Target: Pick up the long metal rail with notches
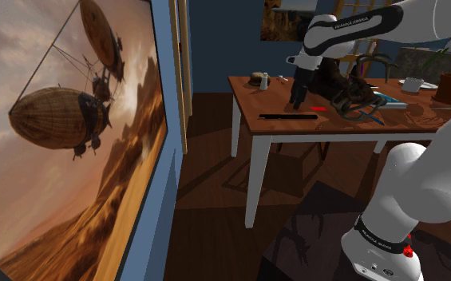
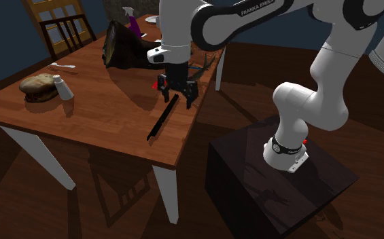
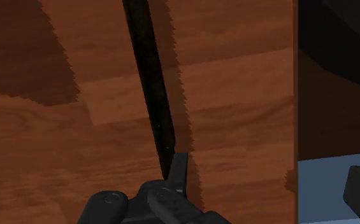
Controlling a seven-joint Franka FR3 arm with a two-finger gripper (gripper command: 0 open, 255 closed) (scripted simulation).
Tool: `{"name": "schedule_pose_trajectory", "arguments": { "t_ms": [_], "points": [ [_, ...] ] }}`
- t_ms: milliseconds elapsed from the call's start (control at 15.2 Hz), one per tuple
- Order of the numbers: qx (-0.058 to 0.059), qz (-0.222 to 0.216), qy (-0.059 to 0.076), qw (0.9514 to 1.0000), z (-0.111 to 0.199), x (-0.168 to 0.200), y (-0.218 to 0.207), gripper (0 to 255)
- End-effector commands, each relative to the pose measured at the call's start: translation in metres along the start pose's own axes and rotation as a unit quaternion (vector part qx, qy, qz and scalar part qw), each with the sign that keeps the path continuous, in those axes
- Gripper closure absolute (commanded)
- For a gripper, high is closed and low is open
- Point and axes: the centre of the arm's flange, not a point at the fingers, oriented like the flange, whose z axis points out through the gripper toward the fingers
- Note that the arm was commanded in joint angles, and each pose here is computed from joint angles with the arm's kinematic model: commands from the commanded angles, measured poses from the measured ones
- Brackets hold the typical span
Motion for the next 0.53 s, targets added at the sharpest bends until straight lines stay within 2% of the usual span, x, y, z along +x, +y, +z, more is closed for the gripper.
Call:
{"name": "schedule_pose_trajectory", "arguments": {
  "t_ms": [0,264,462],
  "points": [
    [0.006,-0.034,0.0,0.9994,0.013,0.006,0.024,0],
    [0.021,-0.096,0.002,0.9952,0.038,0.021,0.072,0],
    [0.021,-0.096,0.002,0.9952,0.054,0.019,0.072,0]
  ]
}}
